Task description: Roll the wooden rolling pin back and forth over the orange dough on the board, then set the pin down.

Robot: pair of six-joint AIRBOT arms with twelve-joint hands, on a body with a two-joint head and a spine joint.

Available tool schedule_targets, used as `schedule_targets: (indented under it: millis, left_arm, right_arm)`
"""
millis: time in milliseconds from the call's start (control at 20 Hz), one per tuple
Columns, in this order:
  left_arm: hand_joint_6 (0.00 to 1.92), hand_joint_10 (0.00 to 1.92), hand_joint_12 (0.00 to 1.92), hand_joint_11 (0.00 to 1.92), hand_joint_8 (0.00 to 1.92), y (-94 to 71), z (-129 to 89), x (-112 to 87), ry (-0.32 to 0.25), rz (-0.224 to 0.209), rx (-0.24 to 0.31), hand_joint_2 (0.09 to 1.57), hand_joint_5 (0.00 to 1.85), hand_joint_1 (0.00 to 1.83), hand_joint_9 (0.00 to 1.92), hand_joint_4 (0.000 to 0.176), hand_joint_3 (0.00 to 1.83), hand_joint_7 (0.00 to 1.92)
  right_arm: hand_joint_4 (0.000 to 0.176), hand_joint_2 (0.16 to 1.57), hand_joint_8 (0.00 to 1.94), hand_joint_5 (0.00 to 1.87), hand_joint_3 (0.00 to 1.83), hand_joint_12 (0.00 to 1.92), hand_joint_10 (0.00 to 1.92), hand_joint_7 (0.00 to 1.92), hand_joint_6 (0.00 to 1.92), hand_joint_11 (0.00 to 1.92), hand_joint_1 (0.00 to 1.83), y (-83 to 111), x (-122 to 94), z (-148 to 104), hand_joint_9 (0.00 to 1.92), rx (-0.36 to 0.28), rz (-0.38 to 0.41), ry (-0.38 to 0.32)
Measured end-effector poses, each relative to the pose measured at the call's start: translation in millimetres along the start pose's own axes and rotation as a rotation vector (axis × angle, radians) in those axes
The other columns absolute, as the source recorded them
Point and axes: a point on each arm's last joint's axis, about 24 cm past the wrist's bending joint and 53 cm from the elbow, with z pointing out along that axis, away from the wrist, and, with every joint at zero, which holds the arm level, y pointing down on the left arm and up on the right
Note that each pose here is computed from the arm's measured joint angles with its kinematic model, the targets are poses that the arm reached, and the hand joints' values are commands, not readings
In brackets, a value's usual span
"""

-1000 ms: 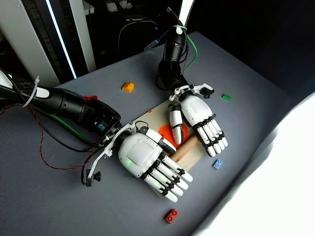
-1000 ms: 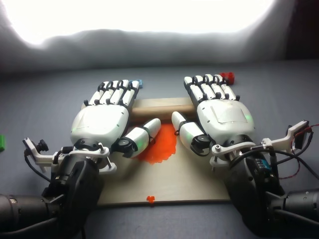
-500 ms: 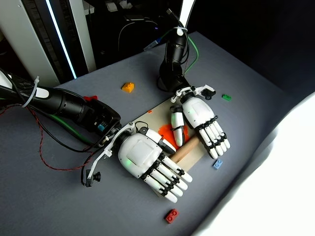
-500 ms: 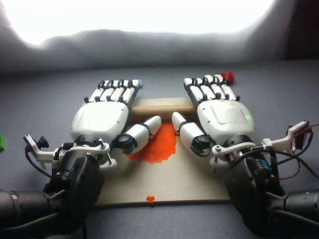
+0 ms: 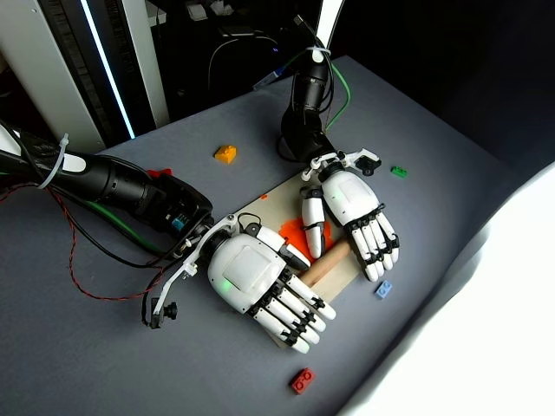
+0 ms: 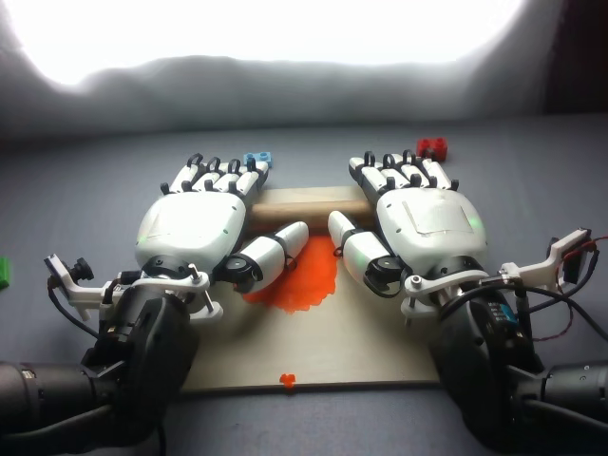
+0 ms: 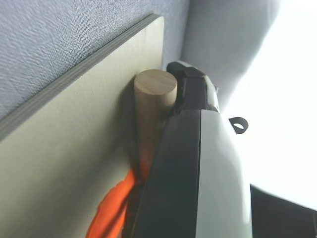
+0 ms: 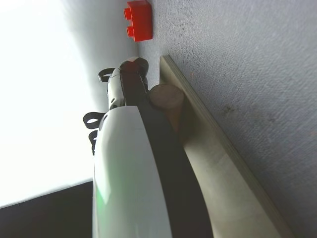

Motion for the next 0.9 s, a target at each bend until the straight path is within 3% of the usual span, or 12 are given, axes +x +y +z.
schedule_targets:
  millis: [200, 550, 900]
  left_arm:
    - [0.00, 0.00, 0.57, 0.00, 0.00, -0.6, 0, 0.3, 0.002, -0.005, 0.003, 1.37, 0.24, 0.00, 0.30, 0.000, 0.00, 0.33]
    - [0.01, 0.00, 0.54, 0.00, 0.00, -2.2, -5, 0.1, 0.001, -0.026, 0.019, 1.36, 0.25, 0.00, 0.29, 0.000, 0.00, 0.31]
    - [0.00, 0.00, 0.52, 0.00, 0.00, -1.7, -13, -1.1, -0.004, -0.023, 0.033, 1.37, 0.22, 0.00, 0.27, 0.000, 0.00, 0.29]
  right_arm:
    - [0.000, 1.49, 0.01, 0.27, 0.00, 0.61, 0.07, 0.37, 0.10, 0.00, 0.00, 1.4, 0, -3, 0.23, 0.000, 0.006, -0.003]
    - [0.000, 1.49, 0.00, 0.25, 0.00, 0.33, 0.06, 0.33, 0.11, 0.00, 0.00, 3.9, 3, -14, 0.19, -0.002, -0.004, -0.012]
    - [0.000, 1.49, 0.00, 0.24, 0.00, 0.35, 0.05, 0.33, 0.10, 0.00, 0.00, 7.5, 9, -27, 0.18, 0.000, 0.013, -0.006]
